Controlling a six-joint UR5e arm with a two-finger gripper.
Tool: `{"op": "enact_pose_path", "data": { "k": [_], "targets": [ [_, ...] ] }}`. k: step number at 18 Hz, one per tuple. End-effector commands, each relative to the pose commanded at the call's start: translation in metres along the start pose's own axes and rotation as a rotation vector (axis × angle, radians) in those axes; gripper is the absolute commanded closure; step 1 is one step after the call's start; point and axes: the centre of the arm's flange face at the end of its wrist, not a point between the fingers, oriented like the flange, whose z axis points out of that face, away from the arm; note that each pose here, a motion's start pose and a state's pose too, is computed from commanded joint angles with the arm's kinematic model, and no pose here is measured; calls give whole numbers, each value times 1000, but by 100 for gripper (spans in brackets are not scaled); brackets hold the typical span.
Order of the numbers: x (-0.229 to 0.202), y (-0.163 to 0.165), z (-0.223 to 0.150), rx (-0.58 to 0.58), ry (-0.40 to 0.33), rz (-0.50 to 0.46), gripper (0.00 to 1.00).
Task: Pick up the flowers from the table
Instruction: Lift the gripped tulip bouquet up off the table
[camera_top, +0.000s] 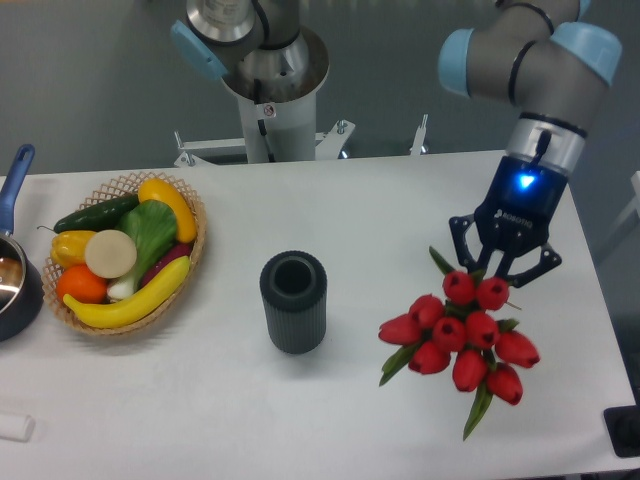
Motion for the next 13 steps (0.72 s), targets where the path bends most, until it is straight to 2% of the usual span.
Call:
{"op": "enact_pose_path", "data": {
  "k": [5, 13],
  "targets": [
    [-3, -4, -9, 75, 11, -2, 92],
    [-3, 1, -12, 85, 13, -14, 92]
  ]
}}
